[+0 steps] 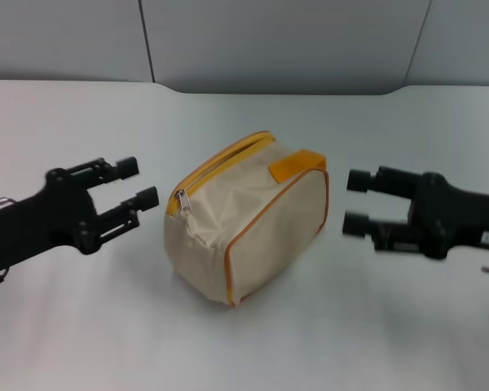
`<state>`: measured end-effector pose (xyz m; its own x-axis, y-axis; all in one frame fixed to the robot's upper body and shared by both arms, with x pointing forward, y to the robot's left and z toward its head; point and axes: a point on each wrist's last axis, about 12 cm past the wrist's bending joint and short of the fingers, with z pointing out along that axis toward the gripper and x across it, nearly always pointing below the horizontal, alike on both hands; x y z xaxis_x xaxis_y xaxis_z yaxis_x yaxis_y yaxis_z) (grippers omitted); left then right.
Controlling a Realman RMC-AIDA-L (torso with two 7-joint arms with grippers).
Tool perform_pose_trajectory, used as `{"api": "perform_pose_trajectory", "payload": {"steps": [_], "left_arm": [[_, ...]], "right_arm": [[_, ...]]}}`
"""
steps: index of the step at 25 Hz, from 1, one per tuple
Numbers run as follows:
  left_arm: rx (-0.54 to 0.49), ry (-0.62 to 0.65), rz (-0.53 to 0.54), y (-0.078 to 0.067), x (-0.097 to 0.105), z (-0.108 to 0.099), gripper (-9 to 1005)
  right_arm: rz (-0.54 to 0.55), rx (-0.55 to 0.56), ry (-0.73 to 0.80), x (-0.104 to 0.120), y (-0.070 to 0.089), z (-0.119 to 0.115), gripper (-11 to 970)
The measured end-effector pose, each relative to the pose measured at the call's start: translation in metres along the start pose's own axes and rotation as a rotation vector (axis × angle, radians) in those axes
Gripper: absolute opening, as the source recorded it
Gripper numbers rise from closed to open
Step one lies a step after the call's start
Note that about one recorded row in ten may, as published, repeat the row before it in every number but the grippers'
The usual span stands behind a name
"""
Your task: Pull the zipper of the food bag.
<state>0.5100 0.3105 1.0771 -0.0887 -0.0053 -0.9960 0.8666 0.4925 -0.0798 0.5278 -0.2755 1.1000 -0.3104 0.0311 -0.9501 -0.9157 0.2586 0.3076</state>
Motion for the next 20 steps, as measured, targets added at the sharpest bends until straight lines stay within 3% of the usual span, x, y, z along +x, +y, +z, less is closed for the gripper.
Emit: {"api": "perform_pose_trajectory", "payload": {"steps": [3, 5, 6, 9, 12, 20], "left_arm": [[0.117, -0.035, -0.034, -0.012, -0.005, 0.000, 494], [0.275, 0.018, -0.064, -0.024, -0.005, 0.014, 563], [0.275, 0.018, -0.064, -0.024, -0.005, 0.014, 592], [0.431, 0.118, -0.099, -0.040, 0.003, 0.034, 681], [0.445, 0.145, -0.107, -0.043, 0.007, 0.038, 770], [0.426, 0.164, -0.130, -0.047, 0.015, 0.032, 835]], "right_arm": [[-0.093, -0.026, 0.038, 0.008, 0.006, -0.004, 640], [-0.166, -0.059, 0.066, 0.015, 0.012, -0.007, 719], [-0.166, -0.059, 0.066, 0.015, 0.012, -0.007, 758], [-0.205, -0.098, 0.131, 0.026, 0.016, -0.005, 836], [-0.216, -0.117, 0.150, 0.031, 0.019, -0.001, 834], [-0.242, -0.140, 0.136, 0.037, 0.024, 0.008, 832]]}}
